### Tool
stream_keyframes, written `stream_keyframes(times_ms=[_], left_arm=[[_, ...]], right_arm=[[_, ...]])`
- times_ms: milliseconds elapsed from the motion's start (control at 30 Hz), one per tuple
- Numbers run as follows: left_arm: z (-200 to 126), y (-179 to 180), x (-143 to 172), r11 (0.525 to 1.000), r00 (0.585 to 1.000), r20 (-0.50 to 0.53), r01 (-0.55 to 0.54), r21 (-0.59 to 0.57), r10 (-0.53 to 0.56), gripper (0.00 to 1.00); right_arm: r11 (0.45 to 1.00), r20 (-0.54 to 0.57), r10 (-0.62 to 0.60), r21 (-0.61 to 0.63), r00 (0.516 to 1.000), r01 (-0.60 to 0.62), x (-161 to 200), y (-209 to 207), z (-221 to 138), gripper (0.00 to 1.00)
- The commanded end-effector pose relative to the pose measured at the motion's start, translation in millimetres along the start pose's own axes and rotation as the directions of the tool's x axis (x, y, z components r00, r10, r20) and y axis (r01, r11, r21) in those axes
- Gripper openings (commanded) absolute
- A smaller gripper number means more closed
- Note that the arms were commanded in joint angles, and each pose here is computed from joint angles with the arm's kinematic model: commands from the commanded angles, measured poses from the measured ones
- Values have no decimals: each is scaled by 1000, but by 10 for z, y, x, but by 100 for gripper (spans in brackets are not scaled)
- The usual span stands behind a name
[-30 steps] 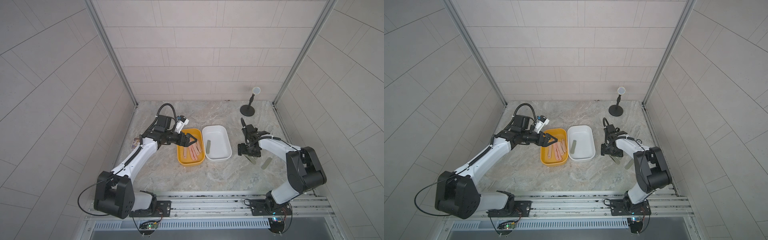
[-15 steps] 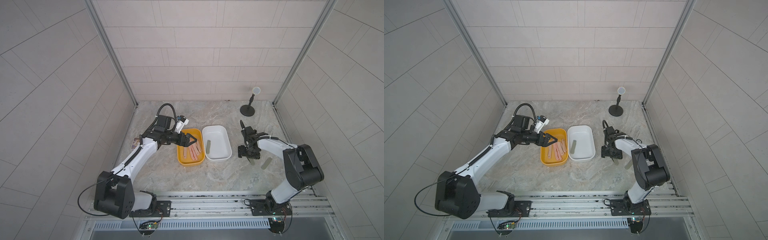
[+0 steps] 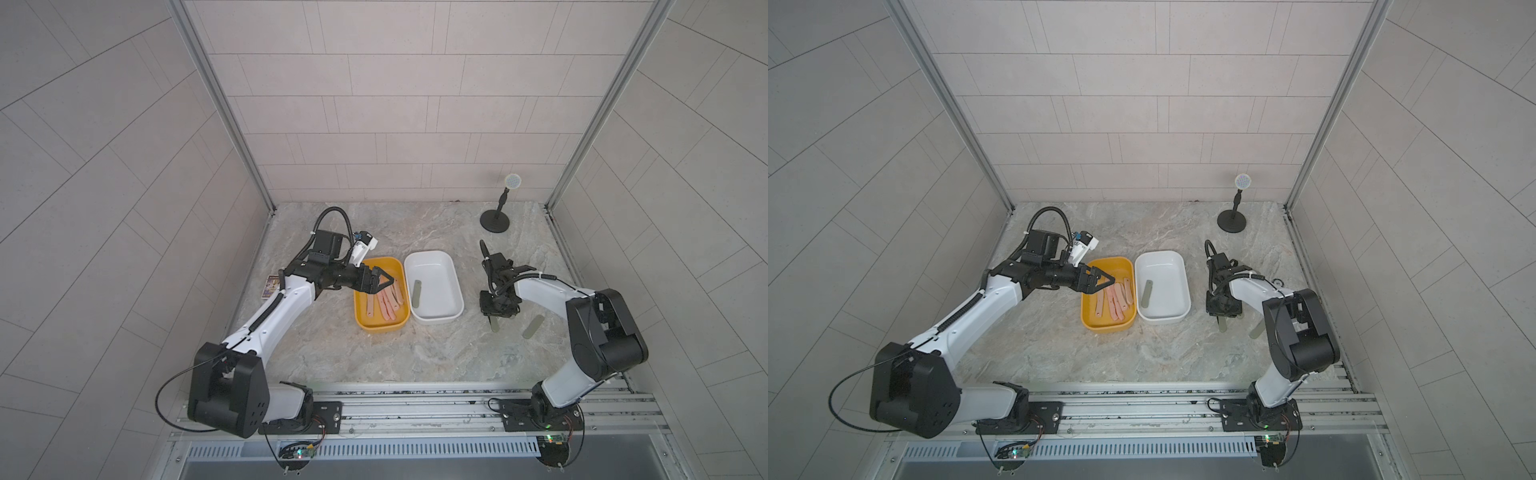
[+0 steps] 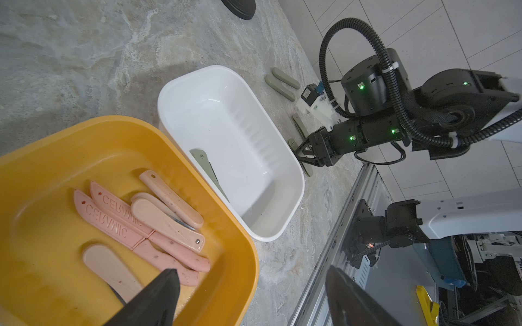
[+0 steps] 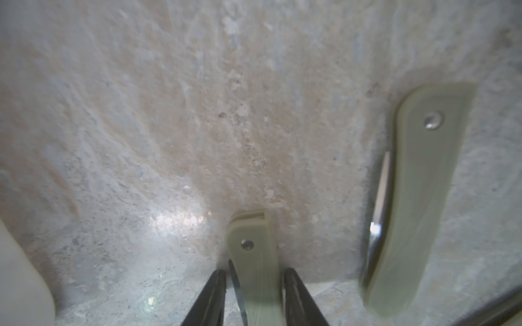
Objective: Place the fruit knives into the storage box by color
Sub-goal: Move the fruit knife to the center of the board.
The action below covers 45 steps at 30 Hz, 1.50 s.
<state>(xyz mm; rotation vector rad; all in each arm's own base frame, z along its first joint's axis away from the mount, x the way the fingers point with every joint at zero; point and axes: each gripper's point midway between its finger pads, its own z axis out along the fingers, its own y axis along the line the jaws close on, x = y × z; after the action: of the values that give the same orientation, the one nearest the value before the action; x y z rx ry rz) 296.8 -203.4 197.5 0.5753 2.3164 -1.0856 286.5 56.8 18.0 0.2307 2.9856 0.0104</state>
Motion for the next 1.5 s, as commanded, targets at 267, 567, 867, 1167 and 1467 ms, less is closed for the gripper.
stream_keyframes(times_ms=[267,567,867,1167,1467], left_arm=[[-58,-52,-58,999,999,22,-41,-2,41,87],[-64,-42,-55,999,999,23,-40,-4,40,87],[-84,-62,-66,999,999,30,-43,-1,43,87],[-105,-76,-81,999,998,39,-48,-1,48,87],[-126,-70,-89,999,998,46,-48,-5,48,87]], right_arm=[[998,-44,-17,51,999,19,-159,-9,169,22],[998,-19,-17,54,1000,18,-518,64,145,23],[999,-1,-12,49,1000,12,-556,72,34,42],[999,12,-4,49,1000,3,-394,11,-79,58],[999,-5,-10,50,1000,10,-193,-21,-51,58]])
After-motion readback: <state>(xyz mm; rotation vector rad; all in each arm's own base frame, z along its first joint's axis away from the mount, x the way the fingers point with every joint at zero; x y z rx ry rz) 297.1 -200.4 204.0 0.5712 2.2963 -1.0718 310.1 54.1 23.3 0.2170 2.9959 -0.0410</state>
